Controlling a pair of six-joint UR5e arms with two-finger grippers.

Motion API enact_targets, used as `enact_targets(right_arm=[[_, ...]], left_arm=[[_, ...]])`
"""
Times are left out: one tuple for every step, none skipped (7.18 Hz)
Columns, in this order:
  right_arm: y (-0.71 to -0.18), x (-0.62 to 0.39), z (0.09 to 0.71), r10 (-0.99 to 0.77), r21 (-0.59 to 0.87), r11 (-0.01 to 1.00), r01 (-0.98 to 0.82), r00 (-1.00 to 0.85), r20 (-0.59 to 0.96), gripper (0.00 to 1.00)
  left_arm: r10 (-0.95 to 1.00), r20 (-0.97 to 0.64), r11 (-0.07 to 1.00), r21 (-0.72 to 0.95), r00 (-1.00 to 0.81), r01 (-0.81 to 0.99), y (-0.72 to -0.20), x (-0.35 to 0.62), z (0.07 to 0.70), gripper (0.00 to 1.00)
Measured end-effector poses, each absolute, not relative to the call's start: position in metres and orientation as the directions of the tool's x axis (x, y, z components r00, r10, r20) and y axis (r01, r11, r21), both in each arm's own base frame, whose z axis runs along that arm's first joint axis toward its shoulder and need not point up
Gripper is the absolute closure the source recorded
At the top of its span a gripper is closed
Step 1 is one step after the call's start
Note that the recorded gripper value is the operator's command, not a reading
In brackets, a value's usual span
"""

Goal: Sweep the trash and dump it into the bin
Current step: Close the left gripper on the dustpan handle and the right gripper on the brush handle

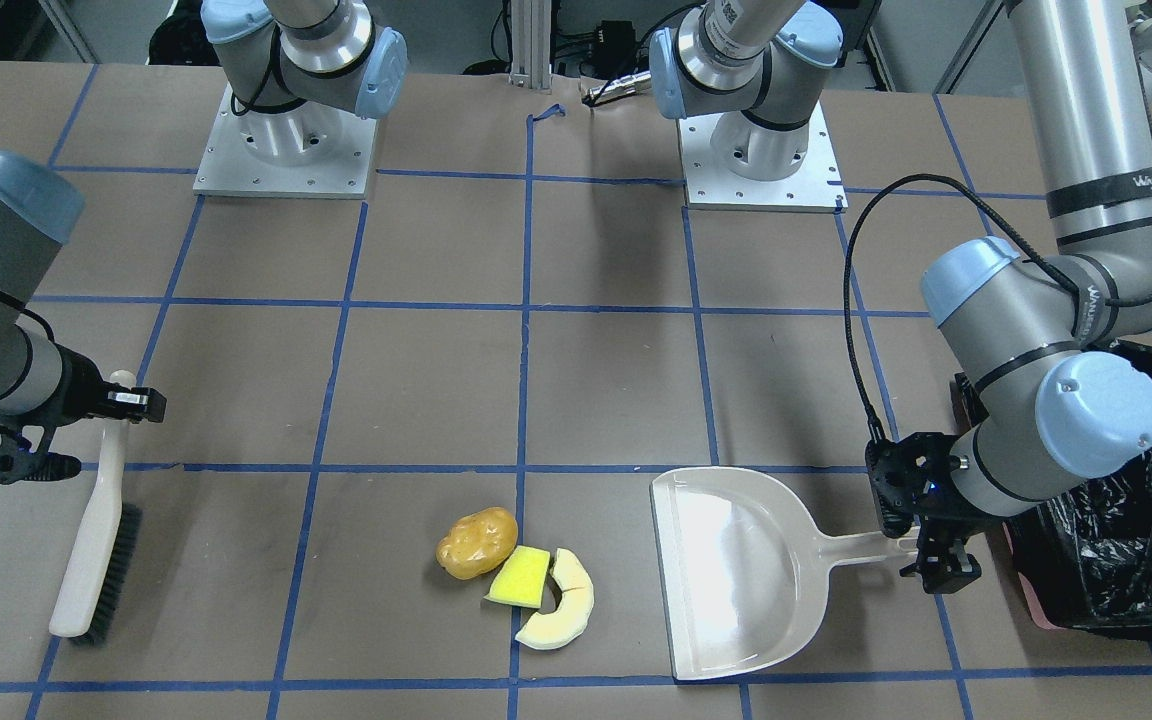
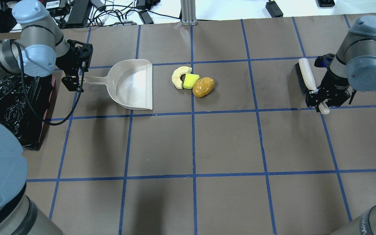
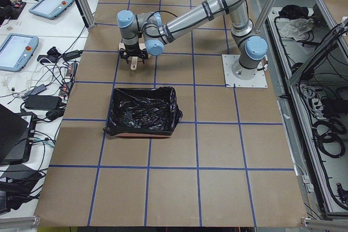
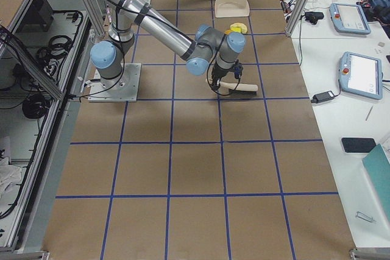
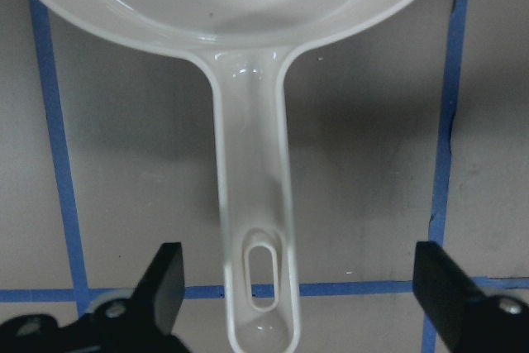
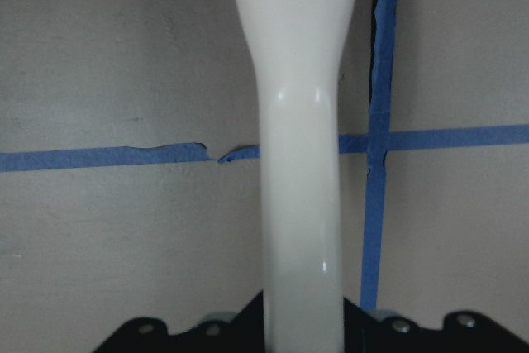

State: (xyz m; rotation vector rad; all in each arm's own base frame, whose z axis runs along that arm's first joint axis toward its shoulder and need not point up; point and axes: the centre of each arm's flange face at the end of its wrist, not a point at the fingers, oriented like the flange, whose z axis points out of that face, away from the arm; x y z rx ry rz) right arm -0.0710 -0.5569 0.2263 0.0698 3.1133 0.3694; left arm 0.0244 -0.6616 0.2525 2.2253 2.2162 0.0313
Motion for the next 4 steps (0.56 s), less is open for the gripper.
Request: enact_targets(right_arm=[[-0.5565, -0.0709, 0.2260, 0.044, 0.238, 0.970, 0.042, -0.999, -0.001, 0.42], [-0.5565, -0.0711, 0.2260, 0.040, 0.238, 0.971, 0.039, -0.999, 0.000, 0.29], [-0.5568, -0.0714, 0.2262, 0.037, 0.236, 0.971, 0.036, -0.999, 0.001, 0.29], [-0.5571, -0.0716, 0.2265, 0.035, 0.233, 0.972, 0.035, -0.999, 0.003, 0.30]], left_arm=[[1.000, 0.017, -0.002, 0.013, 0.002, 1.000, -0.6627, 0.0246, 0.2472, 0.07], [1.000, 0.021, 0.008, 0.011, -0.008, 1.000, -0.6632, 0.0246, 0.2431, 0.21], [0.999, 0.024, 0.022, 0.010, -0.022, 1.000, -0.6634, 0.0242, 0.2404, 0.36], [0.999, 0.025, 0.026, 0.011, -0.026, 1.000, -0.6635, 0.0234, 0.2396, 0.52]])
